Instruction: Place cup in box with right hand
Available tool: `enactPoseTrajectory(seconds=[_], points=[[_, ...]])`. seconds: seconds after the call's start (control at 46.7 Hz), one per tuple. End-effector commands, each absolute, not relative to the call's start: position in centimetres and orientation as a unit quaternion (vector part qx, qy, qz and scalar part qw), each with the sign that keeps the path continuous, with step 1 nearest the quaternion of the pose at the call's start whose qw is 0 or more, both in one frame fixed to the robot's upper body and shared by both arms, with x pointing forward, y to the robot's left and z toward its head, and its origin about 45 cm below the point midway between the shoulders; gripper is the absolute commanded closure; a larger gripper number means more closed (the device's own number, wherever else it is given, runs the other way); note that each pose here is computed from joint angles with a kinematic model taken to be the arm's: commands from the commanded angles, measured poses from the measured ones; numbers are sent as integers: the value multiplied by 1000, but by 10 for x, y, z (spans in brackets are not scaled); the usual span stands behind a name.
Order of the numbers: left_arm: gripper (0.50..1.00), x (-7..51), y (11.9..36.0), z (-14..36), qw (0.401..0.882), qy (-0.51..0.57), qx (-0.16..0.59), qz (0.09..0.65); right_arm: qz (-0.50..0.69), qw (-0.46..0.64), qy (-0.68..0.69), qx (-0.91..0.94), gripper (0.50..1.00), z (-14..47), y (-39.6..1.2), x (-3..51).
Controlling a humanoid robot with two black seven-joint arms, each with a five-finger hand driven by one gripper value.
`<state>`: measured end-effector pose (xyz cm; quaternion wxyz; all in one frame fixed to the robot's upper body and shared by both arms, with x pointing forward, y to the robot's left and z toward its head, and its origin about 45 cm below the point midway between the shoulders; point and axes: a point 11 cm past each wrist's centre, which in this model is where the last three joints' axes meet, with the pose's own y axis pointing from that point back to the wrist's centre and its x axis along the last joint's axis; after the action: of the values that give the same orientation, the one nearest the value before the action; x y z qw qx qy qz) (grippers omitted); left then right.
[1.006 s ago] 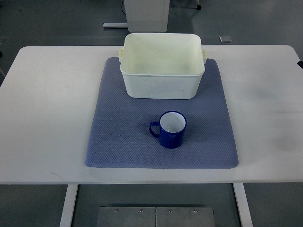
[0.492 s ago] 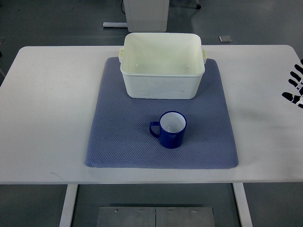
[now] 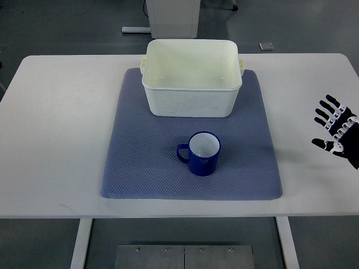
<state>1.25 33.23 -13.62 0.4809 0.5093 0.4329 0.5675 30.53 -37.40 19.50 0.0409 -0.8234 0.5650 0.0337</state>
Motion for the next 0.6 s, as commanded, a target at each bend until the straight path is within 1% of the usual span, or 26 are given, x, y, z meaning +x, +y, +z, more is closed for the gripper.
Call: enactPoseTrajectory(seconds=[0.0, 0.278, 0.578], points=[[500, 12, 332, -136, 481, 433, 509, 567, 37, 44, 562, -825, 500, 194, -370, 304], [500, 12, 332, -136, 481, 433, 509, 567, 5, 19, 557, -830, 500, 183, -350, 302], [500, 12, 332, -136, 481, 433, 509, 567, 8, 34, 530, -848, 500, 186, -322, 290]])
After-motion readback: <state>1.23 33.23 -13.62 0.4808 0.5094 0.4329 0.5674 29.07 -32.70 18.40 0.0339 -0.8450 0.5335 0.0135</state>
